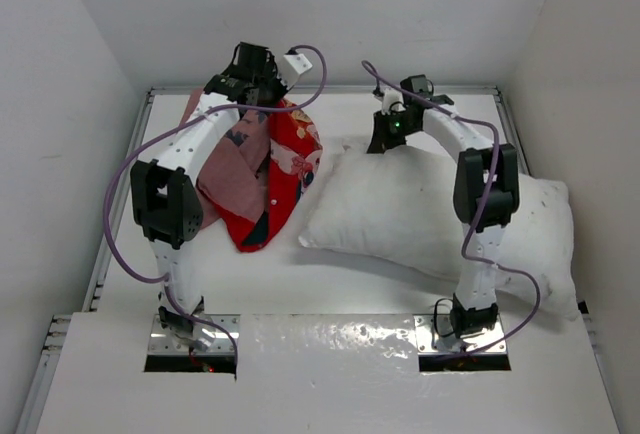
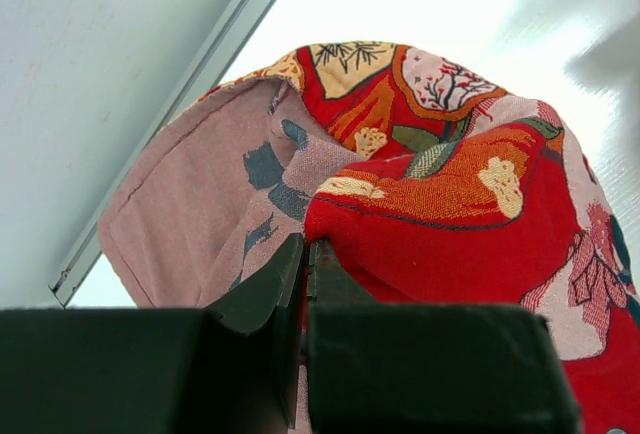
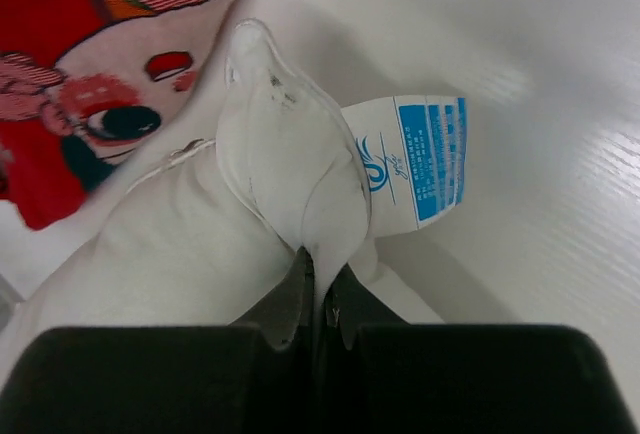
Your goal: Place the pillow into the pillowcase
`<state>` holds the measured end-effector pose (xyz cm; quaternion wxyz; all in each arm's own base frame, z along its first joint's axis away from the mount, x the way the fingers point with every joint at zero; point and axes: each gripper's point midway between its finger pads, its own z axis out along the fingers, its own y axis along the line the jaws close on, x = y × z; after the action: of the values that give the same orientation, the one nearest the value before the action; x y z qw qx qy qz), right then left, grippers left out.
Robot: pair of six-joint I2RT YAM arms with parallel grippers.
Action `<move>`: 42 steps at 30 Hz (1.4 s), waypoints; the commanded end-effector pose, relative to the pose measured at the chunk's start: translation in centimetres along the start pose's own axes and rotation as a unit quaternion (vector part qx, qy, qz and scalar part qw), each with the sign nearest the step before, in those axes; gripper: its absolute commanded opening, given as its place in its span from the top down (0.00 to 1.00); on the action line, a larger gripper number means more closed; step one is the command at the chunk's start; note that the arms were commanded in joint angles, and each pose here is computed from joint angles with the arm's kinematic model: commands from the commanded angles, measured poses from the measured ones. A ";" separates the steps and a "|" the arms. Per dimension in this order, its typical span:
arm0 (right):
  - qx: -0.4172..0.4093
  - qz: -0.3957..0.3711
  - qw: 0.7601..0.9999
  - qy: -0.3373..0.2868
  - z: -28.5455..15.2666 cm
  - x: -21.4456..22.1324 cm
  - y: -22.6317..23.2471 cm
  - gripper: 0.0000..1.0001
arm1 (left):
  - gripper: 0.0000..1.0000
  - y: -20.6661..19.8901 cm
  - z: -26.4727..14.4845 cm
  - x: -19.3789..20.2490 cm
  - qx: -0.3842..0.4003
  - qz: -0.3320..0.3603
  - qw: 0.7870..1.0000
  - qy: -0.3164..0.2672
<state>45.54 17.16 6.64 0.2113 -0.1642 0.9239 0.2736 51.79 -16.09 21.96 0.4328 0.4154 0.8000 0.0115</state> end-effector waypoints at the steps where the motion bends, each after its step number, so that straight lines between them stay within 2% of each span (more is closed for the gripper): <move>1: -0.030 -0.035 0.997 -0.067 -7.0 -3.1 3.0 1.00 | 1.00 1.8 -0.8 -1.9 -0.034 0.000 0.999 -0.030; 7: -0.046 -0.085 0.980 -0.175 -13.2 -3.9 8.4 1.00 | 1.00 1.8 -0.6 -1.8 -0.034 0.003 0.999 -0.029; 10: -0.076 -0.152 0.970 -0.175 -13.0 -2.2 12.9 1.00 | 1.00 1.6 -0.4 -2.6 -0.026 0.008 0.999 -0.042; 11: -0.102 -0.189 0.963 -0.162 -12.1 -1.2 16.1 1.00 | 1.00 1.3 -0.3 -2.9 -0.020 0.012 0.999 -0.047; 12: -0.118 -0.214 0.955 -0.166 -11.8 -1.1 17.7 1.00 | 1.00 1.0 -0.3 -3.2 -0.011 0.016 0.998 -0.054; 13: -0.161 -0.226 0.945 -0.176 -11.2 -1.1 21.3 1.00 | 1.00 0.1 -0.2 -4.1 0.006 0.026 0.997 -0.067; 17: -0.235 -0.234 0.925 -0.185 -9.6 -1.7 26.4 1.00 | 1.00 -2.3 -0.4 -6.6 0.044 0.051 0.993 -0.095; 18: -0.247 -0.236 0.917 -0.207 -9.6 -2.9 27.5 1.00 | 1.00 -3.2 -0.7 -7.6 0.055 0.058 0.991 -0.107; 20: -0.260 -0.221 0.918 -0.204 -7.2 -3.4 28.0 1.00 | 0.99 -4.6 -1.0 -8.5 0.081 0.047 0.988 -0.123; 21: -0.270 -0.217 0.911 -0.226 -6.8 -4.7 28.5 1.00 | 0.91 -4.7 -1.3 -9.0 0.088 0.039 0.987 -0.130; 22: -0.269 -0.207 0.913 -0.228 -5.8 -5.2 28.3 1.00 | 0.77 -5.2 -1.6 -8.9 0.100 0.023 0.986 -0.128; 23: -0.257 -0.182 0.924 -0.217 -3.1 -5.7 27.2 1.00 | 0.40 -5.0 -2.0 -8.9 0.101 0.017 0.987 -0.126; 24: -0.248 -0.169 0.931 -0.209 -1.6 -5.9 26.5 1.00 | 0.23 -5.1 -2.1 -8.5 0.106 0.013 0.987 -0.118; 25: -0.233 -0.155 0.939 -0.202 0.0 -6.0 25.5 1.00 | 0.01 -5.0 -2.4 -7.5 0.106 -0.003 0.989 -0.099; 26: -0.207 -0.135 0.951 -0.187 2.7 -5.9 23.9 1.00 | 0.00 -3.9 -2.7 -6.5 0.094 -0.018 0.992 -0.086; 28: -0.180 -0.127 0.959 -0.175 4.6 -5.8 22.3 1.00 | 0.00 -1.9 -3.0 -3.1 0.057 -0.057 0.996 -0.025; 29: -0.167 -0.125 0.963 -0.173 5.2 -6.0 21.7 1.00 | 0.18 -0.1 -3.2 -1.0 0.036 -0.077 0.996 0.001; 31: -0.161 -0.122 0.966 -0.163 6.3 -5.4 21.1 1.00 | 0.49 0.4 -3.5 3.6 0.032 -0.113 0.991 0.071; 32: -0.159 -0.118 0.968 -0.156 6.6 -4.9 20.8 1.00 | 0.74 1.3 -3.8 5.9 0.029 -0.132 0.986 0.094; 33: -0.154 -0.118 0.969 -0.154 6.5 -4.7 20.6 1.00 | 0.77 0.2 -3.5 8.3 0.051 -0.135 0.982 0.120; 34: -0.152 -0.119 0.970 -0.150 6.6 -4.3 20.4 1.00 | 0.76 -0.6 -3.4 9.8 0.066 -0.133 0.979 0.138; 36: -0.145 -0.128 0.972 -0.135 6.7 -3.3 20.0 1.00 | 0.50 -2.8 -2.6 12.9 0.099 -0.112 0.974 0.169; 37: -0.143 -0.129 0.973 -0.124 6.7 -2.7 19.8 1.00 | 0.33 -3.3 -1.9 14.1 0.103 -0.111 0.972 0.182; 40: -0.126 -0.135 0.978 -0.102 6.8 -1.2 18.8 1.00 | 0.20 -4.8 0.2 18.1 0.112 -0.101 0.962 0.229; 42: -0.114 -0.134 0.980 -0.087 7.3 -0.4 18.0 1.00 | 0.18 -6.0 1.5 19.9 0.128 -0.104 0.956 0.244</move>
<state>41.63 37.31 10.00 0.3235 -0.2752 0.8171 0.3897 43.07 -6.63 7.22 0.1755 0.3439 0.9218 -0.0355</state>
